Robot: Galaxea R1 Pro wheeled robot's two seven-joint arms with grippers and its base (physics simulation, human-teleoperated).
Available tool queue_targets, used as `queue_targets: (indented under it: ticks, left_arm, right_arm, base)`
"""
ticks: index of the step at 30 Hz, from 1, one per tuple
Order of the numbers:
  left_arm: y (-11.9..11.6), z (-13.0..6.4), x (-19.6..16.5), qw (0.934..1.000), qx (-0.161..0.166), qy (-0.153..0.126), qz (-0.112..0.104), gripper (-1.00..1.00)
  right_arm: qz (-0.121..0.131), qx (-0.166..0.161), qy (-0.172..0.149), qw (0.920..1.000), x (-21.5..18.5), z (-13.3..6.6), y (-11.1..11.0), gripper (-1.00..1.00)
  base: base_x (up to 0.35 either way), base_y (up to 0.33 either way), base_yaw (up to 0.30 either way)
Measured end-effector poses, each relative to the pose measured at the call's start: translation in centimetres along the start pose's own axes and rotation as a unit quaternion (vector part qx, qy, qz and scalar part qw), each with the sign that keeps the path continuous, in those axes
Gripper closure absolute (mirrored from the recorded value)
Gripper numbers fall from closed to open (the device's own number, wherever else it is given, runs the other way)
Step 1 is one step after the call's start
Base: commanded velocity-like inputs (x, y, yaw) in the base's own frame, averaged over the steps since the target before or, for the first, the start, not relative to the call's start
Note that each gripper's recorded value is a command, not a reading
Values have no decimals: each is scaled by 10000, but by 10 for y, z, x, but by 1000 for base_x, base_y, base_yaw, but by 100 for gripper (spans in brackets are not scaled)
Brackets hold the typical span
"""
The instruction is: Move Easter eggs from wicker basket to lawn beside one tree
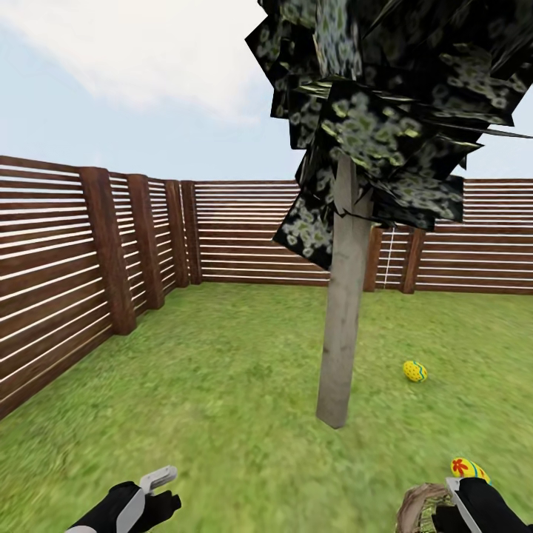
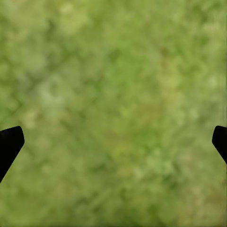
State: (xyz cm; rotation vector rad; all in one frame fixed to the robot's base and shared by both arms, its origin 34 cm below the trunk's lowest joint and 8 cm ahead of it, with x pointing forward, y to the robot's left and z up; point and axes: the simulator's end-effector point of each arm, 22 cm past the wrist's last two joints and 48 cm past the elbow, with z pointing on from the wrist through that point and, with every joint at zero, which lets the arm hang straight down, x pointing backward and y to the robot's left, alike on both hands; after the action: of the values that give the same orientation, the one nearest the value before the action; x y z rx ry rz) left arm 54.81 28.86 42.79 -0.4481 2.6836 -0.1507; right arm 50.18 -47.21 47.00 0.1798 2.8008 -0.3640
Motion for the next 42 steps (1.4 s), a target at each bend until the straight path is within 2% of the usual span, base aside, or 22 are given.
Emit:
queue_targets:
  ticks: [26,33,42]
  left_arm:
    - [13,46,31,10000,6,-2,1,-100]
    - [15,58,41,10000,13,1,2,-100]
    - [20,74,52,10000,9,-3,2,-100]
  right_arm:
    - [7,3,-4,10000,29,48,10,-100]
    - [158,-15,-7,9999,37,61,9,-100]
    - [178,-9,-28,9998,47,78,11,-100]
  base:
    - [0,0,0]
    - [0,0,0]
    - [0,0,0]
